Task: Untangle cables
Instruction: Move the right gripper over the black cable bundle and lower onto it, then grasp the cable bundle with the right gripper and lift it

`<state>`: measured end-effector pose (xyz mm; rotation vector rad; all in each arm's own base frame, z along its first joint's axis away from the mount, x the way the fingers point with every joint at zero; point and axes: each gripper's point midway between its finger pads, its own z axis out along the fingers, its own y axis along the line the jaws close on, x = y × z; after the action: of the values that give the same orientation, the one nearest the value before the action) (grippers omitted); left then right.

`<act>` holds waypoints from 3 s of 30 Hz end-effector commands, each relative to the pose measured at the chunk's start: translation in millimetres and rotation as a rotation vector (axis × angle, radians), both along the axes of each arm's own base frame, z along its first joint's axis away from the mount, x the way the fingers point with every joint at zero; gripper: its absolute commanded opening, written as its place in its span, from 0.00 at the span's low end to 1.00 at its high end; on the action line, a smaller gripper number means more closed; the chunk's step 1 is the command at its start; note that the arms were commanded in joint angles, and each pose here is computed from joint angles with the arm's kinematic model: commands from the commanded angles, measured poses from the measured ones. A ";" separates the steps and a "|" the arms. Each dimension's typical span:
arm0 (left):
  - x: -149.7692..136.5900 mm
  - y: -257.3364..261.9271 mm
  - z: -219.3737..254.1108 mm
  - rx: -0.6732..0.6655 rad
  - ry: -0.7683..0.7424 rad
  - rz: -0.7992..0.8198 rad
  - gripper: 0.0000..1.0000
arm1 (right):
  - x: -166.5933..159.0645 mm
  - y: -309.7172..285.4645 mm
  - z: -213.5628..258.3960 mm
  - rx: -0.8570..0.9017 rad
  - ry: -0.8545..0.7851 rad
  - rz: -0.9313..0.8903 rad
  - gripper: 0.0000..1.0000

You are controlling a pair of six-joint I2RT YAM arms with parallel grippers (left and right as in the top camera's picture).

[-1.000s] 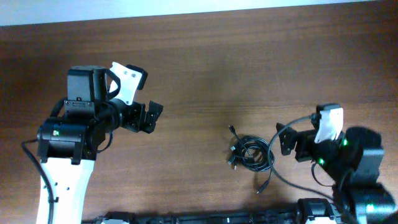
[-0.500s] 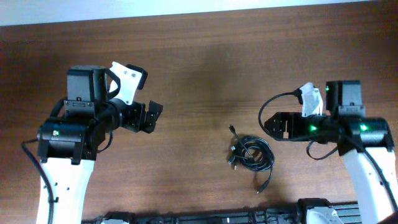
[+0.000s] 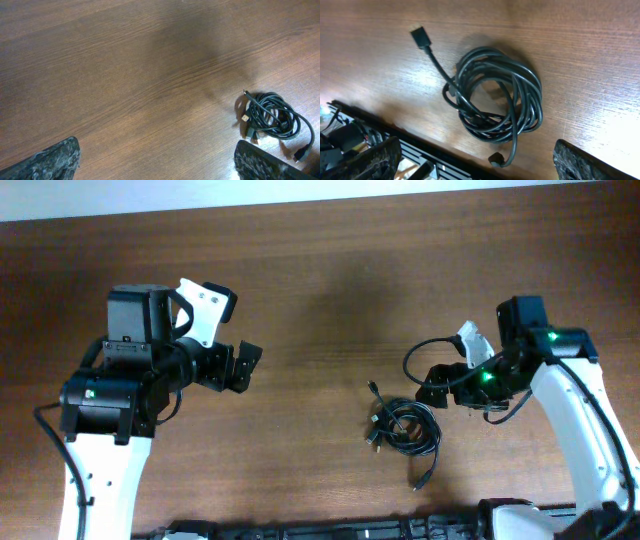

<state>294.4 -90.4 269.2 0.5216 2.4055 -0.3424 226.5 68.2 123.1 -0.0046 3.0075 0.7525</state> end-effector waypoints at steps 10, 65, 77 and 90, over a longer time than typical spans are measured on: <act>2.9 -0.8 4.8 0.009 -0.019 -0.013 0.99 | -1.2 -13.8 -36.3 -0.247 0.109 -0.002 0.97; 2.4 -0.6 4.0 0.011 -0.015 -0.013 0.99 | 23.5 15.2 -148.4 -0.449 -0.123 0.205 0.84; 3.8 -0.9 3.5 0.010 -0.015 -0.013 0.99 | 96.0 45.0 -124.7 -0.327 -0.395 0.055 0.85; 0.0 -11.6 6.4 -0.044 -0.008 -0.055 0.99 | 192.7 77.9 -25.2 -0.216 -0.737 -0.018 0.85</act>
<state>294.0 -95.3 268.5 0.5330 2.4047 -0.3802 410.4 136.9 81.6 -0.2015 2.3907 0.2752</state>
